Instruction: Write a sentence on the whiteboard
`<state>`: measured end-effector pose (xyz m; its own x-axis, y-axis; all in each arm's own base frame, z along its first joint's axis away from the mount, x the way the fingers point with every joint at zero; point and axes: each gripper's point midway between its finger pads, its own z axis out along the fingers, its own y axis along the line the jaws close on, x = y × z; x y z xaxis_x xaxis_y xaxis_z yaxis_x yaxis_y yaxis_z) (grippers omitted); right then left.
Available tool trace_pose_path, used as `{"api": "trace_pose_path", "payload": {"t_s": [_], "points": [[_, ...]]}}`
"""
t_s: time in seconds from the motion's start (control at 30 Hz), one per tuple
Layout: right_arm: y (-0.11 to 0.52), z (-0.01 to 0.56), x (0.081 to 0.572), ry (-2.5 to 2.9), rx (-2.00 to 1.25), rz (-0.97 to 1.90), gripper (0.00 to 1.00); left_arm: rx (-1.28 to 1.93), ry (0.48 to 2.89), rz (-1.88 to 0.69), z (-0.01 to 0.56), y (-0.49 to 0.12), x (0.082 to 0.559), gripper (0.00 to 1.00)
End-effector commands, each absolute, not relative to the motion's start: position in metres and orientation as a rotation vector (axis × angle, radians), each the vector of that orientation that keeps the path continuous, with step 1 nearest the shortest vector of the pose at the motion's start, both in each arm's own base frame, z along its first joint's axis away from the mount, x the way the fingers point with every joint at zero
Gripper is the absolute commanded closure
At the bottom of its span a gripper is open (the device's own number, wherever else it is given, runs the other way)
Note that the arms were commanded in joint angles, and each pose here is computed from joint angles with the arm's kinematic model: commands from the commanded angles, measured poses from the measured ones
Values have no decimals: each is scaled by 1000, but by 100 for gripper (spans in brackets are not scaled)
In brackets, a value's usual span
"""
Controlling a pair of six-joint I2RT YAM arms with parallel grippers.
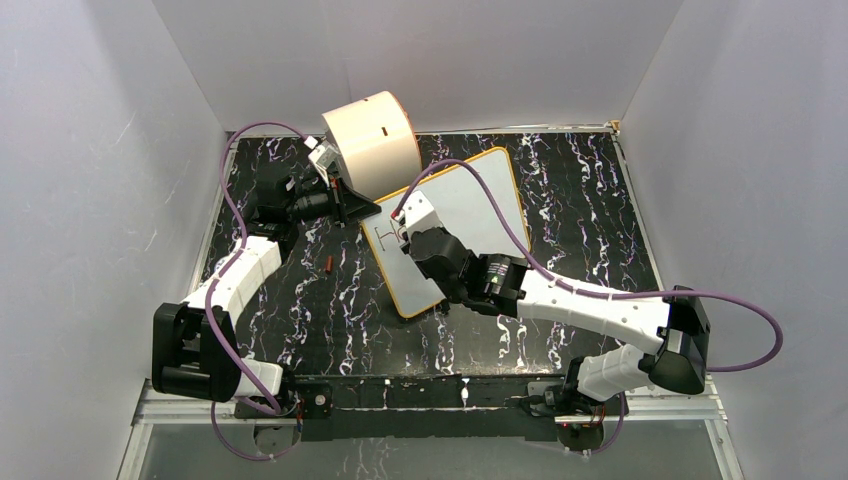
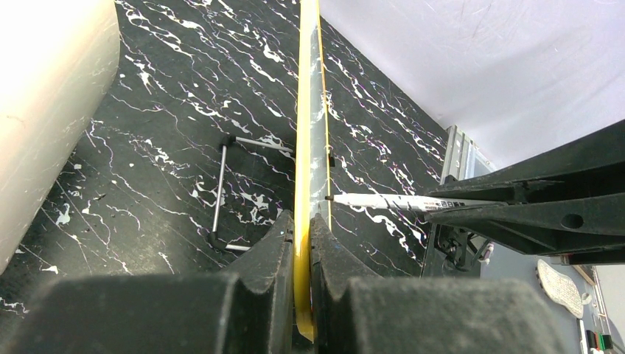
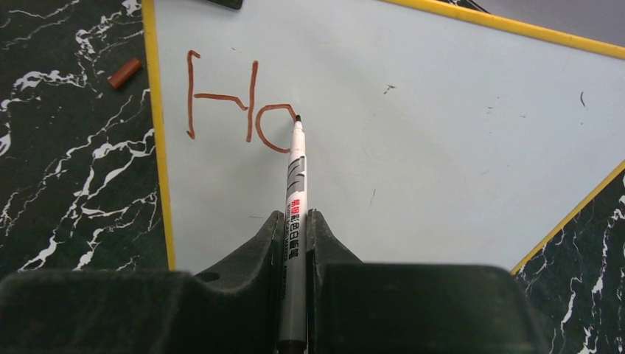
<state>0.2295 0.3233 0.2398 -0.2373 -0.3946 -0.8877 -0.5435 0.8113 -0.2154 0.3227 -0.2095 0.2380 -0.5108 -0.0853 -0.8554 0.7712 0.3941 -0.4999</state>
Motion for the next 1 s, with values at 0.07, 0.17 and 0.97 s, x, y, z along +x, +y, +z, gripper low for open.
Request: {"api": "trace_pose_path", "payload": {"t_s": [0.07,0.17,0.97], "points": [[315,250,238,1857,-631,156,100,649,1805,-1243,228,-217,315,100],[317,251,239,1852,-630,169,100,649,1805,-1243,228,-217,315,100],[321,234,240,1903,-687,149,100,647,1809,-1247,227,-217,316,100]]}}
